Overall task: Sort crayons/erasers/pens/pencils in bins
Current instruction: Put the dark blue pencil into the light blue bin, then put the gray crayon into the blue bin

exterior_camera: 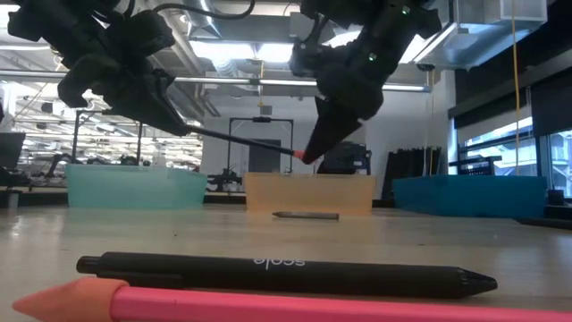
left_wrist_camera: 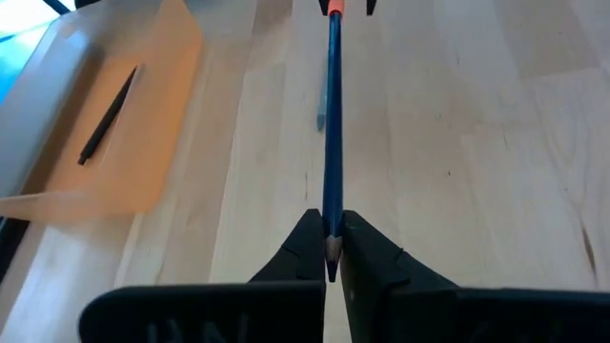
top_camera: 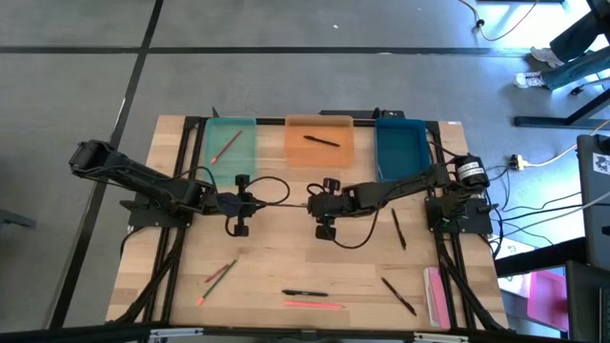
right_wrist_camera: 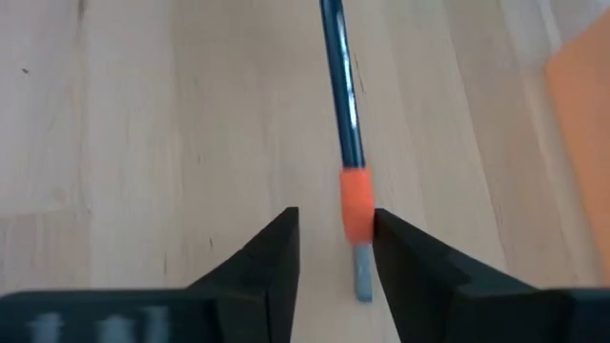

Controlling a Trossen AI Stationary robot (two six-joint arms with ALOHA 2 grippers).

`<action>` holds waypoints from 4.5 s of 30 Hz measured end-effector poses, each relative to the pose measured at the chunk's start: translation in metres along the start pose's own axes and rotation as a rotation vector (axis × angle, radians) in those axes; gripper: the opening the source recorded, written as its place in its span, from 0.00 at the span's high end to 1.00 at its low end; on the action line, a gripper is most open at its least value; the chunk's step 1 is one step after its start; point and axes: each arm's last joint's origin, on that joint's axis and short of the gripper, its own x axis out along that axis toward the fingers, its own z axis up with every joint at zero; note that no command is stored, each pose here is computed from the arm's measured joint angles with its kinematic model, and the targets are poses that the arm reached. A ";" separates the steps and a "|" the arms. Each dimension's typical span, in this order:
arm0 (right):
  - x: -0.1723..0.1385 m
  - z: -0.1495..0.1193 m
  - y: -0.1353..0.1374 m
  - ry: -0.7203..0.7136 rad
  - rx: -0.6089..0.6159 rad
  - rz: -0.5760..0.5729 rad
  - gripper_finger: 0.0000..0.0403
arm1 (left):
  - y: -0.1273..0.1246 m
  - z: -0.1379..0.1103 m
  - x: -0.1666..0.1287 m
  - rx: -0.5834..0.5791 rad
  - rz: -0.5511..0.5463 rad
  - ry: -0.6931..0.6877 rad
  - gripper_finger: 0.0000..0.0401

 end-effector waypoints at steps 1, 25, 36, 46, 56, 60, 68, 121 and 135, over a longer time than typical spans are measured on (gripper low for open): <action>0.000 -0.001 0.000 0.012 0.005 -0.001 0.66 | 0.000 0.000 0.000 -0.006 0.000 0.001 0.99; -0.031 -0.003 -0.013 0.029 0.041 -0.164 0.66 | 0.035 -0.015 -0.037 -0.419 0.587 -0.049 0.99; -0.031 -0.003 -0.013 0.027 0.042 -0.163 0.66 | 0.064 -0.038 -0.033 -0.662 0.782 0.079 0.99; -0.030 -0.003 -0.013 0.024 0.043 -0.163 0.66 | 0.080 -0.054 -0.032 -0.877 0.756 0.230 0.99; -0.030 0.007 -0.013 -0.082 0.077 -0.177 0.66 | 0.087 -0.062 -0.022 -0.935 0.756 0.341 0.99; -0.031 0.013 -0.013 -0.145 0.096 -0.216 0.66 | 0.088 -0.065 -0.017 -0.929 0.770 0.380 0.99; -0.032 0.019 -0.011 -0.198 0.070 -0.196 0.66 | 0.090 -0.068 -0.009 -0.926 0.790 0.416 0.99; -0.031 0.016 -0.007 -0.147 0.042 -0.033 0.66 | 0.074 -0.055 -0.017 -0.773 0.689 0.330 0.80; 0.006 0.006 -0.024 -0.020 -0.002 0.011 0.66 | 0.023 -0.034 -0.037 -0.321 0.411 0.168 0.80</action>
